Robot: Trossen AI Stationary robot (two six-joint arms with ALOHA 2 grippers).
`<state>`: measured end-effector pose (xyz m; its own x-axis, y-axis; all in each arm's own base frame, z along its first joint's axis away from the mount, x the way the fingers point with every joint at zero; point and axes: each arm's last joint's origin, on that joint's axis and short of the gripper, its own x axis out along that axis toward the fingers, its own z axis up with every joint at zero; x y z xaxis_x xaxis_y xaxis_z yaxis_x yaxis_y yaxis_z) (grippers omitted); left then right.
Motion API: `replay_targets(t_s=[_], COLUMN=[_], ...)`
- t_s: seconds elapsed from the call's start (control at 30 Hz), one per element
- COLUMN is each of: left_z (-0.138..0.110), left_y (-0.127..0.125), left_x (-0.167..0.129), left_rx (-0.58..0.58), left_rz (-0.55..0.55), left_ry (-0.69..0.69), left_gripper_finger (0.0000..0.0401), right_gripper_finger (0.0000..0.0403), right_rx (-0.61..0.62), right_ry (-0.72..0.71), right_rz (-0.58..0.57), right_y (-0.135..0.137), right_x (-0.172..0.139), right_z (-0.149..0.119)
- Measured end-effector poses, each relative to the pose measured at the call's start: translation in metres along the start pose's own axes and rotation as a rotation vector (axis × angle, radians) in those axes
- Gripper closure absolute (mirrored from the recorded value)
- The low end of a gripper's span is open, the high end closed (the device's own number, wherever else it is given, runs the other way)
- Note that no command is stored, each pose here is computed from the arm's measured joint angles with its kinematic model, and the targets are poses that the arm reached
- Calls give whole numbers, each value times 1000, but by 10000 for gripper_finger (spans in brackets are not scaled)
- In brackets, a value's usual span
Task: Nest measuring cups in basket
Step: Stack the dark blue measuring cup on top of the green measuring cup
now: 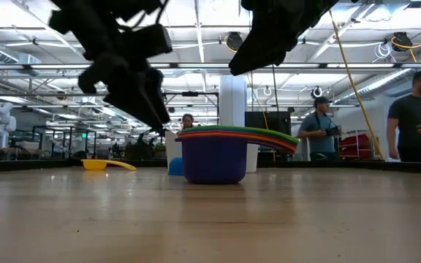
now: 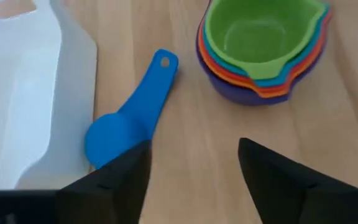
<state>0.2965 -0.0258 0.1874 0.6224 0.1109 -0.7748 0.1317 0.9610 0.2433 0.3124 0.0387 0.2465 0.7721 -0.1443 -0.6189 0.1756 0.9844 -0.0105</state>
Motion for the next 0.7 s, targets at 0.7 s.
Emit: replay_targets(t_s=[0.7], left_z=[-17], left_y=[45], left_x=[58], left_rx=[70], left_rz=[-132], left_ry=[169], left_gripper_finger=[183], right_gripper_finger=[245], right_rx=[-7], right_ry=[1], right_rz=[0], right_y=[0], right_x=[0], right_z=[0])
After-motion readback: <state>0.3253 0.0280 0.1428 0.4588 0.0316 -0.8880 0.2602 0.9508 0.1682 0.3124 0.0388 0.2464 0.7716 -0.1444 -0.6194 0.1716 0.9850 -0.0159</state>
